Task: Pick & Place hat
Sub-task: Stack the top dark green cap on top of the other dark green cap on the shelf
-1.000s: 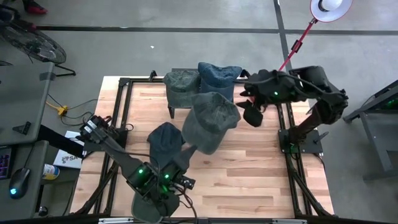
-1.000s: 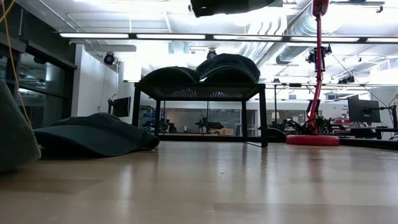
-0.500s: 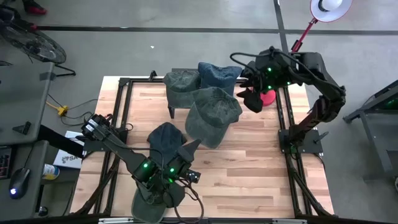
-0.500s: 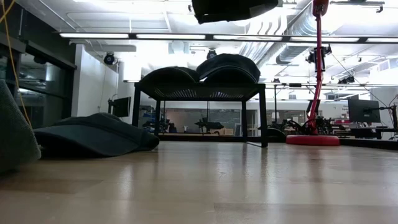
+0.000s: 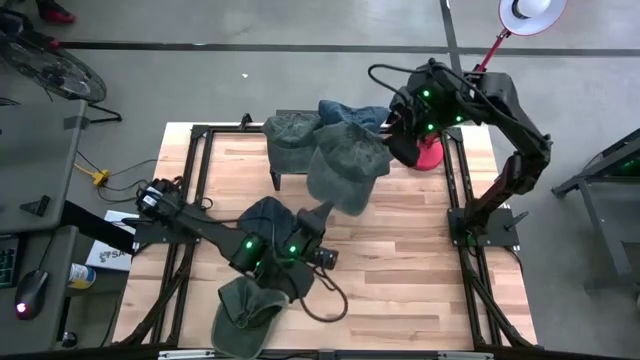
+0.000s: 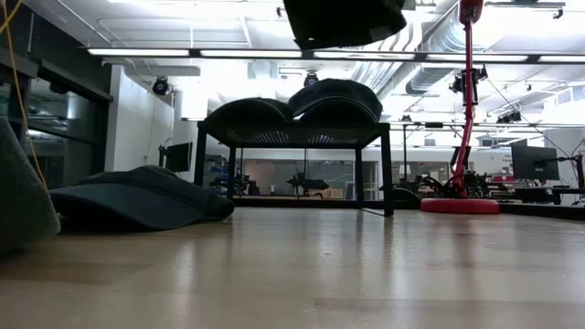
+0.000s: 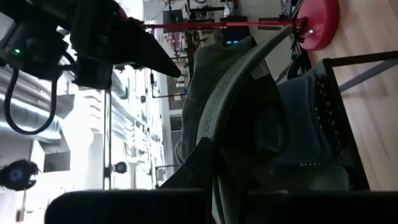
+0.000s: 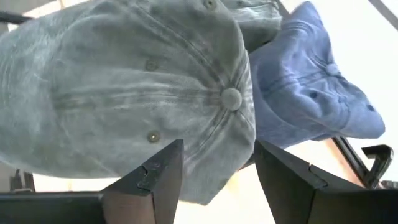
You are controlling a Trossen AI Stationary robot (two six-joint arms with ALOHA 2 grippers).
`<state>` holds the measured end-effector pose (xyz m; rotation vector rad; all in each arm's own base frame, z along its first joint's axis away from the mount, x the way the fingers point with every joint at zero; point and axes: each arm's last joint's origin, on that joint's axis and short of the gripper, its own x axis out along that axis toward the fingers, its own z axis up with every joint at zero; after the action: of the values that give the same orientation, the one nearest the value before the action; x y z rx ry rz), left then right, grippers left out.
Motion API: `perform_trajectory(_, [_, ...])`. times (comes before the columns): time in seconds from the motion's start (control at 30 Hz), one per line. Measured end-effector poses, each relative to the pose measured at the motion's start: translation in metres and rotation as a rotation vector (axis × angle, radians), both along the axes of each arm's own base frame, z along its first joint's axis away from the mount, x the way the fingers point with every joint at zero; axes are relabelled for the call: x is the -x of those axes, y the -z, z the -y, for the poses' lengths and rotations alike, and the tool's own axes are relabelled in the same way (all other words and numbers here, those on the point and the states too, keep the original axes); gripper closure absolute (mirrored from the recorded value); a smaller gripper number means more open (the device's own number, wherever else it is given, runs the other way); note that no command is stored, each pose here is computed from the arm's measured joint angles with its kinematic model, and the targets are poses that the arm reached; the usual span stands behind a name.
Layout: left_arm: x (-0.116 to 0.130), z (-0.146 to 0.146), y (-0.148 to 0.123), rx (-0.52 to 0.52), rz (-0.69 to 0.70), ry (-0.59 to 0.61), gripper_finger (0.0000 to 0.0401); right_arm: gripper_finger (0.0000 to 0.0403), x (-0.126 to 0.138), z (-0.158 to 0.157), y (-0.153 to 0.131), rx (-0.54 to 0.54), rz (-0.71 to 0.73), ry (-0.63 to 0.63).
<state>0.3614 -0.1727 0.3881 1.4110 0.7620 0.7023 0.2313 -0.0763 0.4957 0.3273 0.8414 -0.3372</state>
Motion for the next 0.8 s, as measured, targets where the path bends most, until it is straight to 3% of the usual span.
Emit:
perform_trajectory(0.33, [-0.008, -0.002, -0.015, 0.018, 0.045, 0.057, 0.0401, 0.0188, 0.010, 0.026, 0.000, -0.107, 0.038, 0.073])
perform_trajectory(0.5, [-0.009, -0.002, -0.016, 0.011, 0.039, 0.071, 0.0401, 0.0154, 0.016, 0.038, -0.001, -0.204, 0.091, 0.016])
perform_trajectory(0.8, [-0.009, -0.002, -0.017, 0.000, 0.029, 0.076, 0.0401, 0.0125, 0.013, 0.052, 0.004, -0.217, 0.096, -0.044])
